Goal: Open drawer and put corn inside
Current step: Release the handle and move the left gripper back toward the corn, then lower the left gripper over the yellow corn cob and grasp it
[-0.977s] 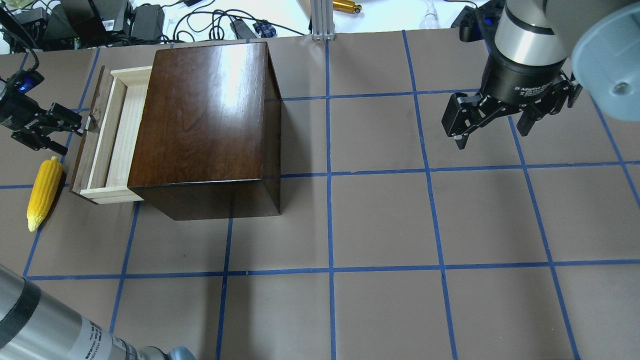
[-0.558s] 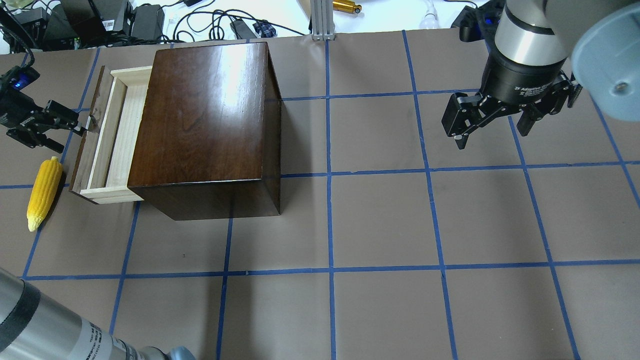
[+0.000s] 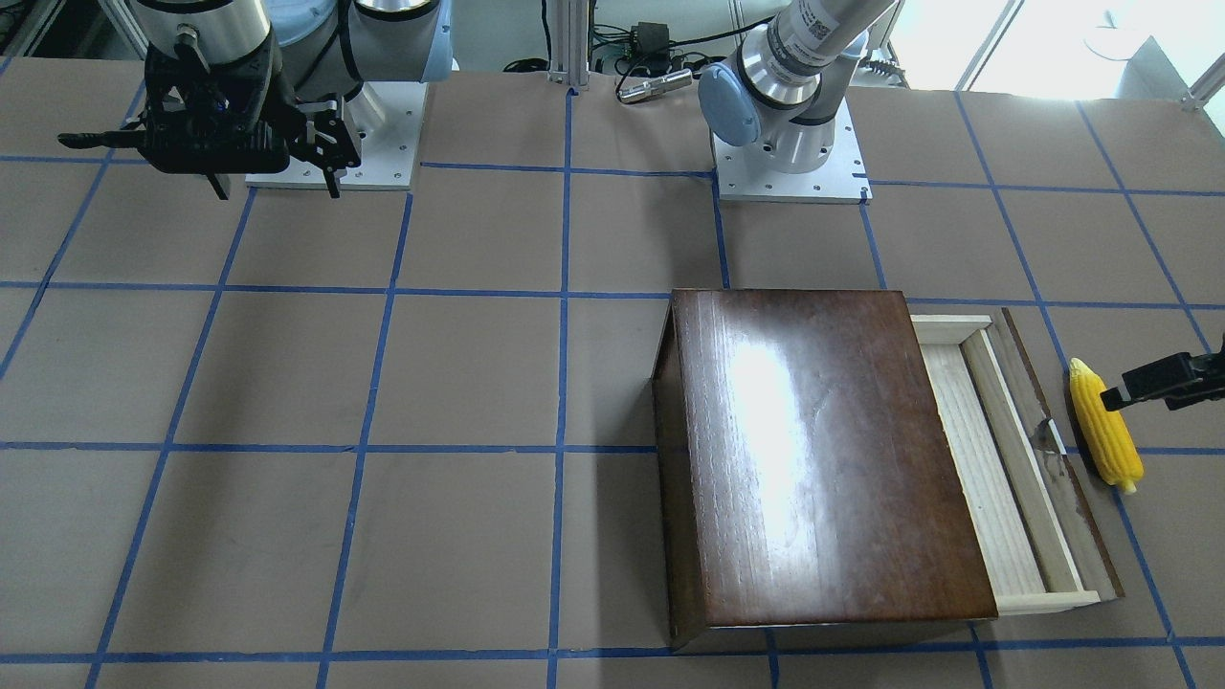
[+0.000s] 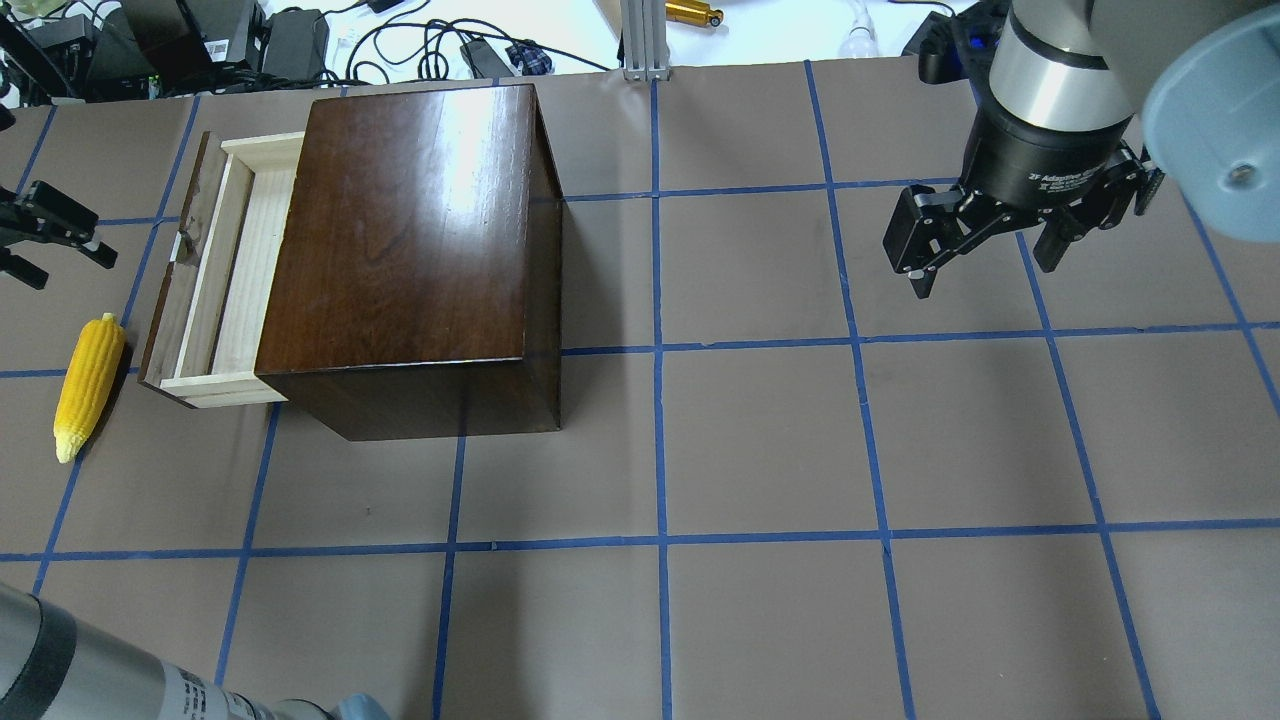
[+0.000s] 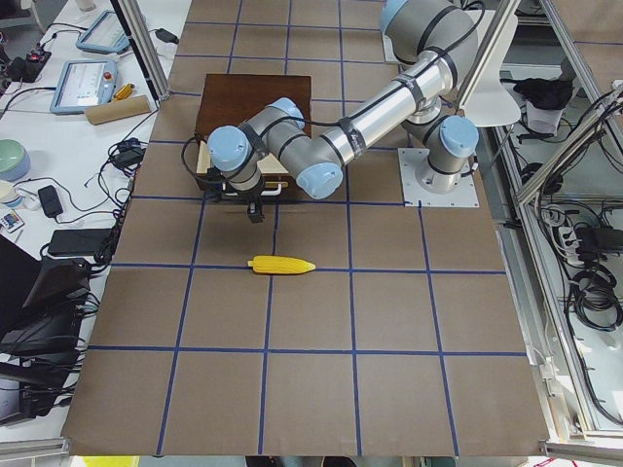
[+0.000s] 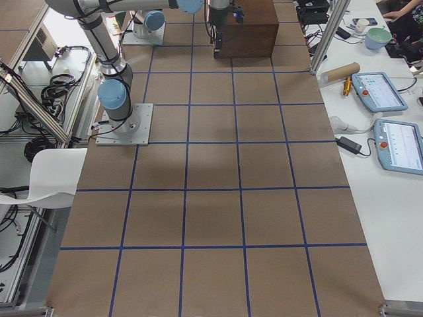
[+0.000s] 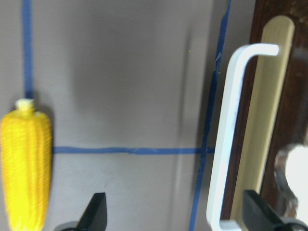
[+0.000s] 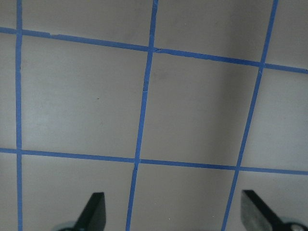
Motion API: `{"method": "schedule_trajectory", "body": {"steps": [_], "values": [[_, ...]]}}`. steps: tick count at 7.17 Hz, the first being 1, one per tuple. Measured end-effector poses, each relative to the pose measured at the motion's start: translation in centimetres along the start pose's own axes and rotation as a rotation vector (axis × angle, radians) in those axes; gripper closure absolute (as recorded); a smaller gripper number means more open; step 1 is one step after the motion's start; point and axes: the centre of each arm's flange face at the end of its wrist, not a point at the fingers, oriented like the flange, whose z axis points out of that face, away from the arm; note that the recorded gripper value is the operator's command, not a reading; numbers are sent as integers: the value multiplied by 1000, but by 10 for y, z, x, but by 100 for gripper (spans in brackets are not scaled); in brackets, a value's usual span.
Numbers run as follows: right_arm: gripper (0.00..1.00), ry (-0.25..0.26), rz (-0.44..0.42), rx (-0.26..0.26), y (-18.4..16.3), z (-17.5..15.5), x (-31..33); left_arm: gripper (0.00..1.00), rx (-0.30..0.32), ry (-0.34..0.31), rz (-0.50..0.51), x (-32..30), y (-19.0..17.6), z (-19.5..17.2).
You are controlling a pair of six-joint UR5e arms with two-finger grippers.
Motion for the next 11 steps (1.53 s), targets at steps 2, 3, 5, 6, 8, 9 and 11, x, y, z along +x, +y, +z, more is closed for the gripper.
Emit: {"method": "schedule_trajectory", "body": {"steps": [2,3,5,6,8,9,11], "values": [[0,0,-1,0,0,0,0,0,16,-39,26,-32,11,-1],[0,0,-1,-1,0,0,0,0,26,-49,50,-51,13,5],[0,0,0,0,0,0,0,0,43,-83,77,-81,1,39],[0,0,0,0,0,0,0,0,43,-95,95,-89,-3,66],[0,0,0,0,0,0,0,0,32,-115,118,-97,-2,115],[0,0,-1,0,0,0,0,0,24,-124,132,-101,-3,135],[0,0,0,0,0,0,0,0,12,-134,146,-108,-5,168]]}}
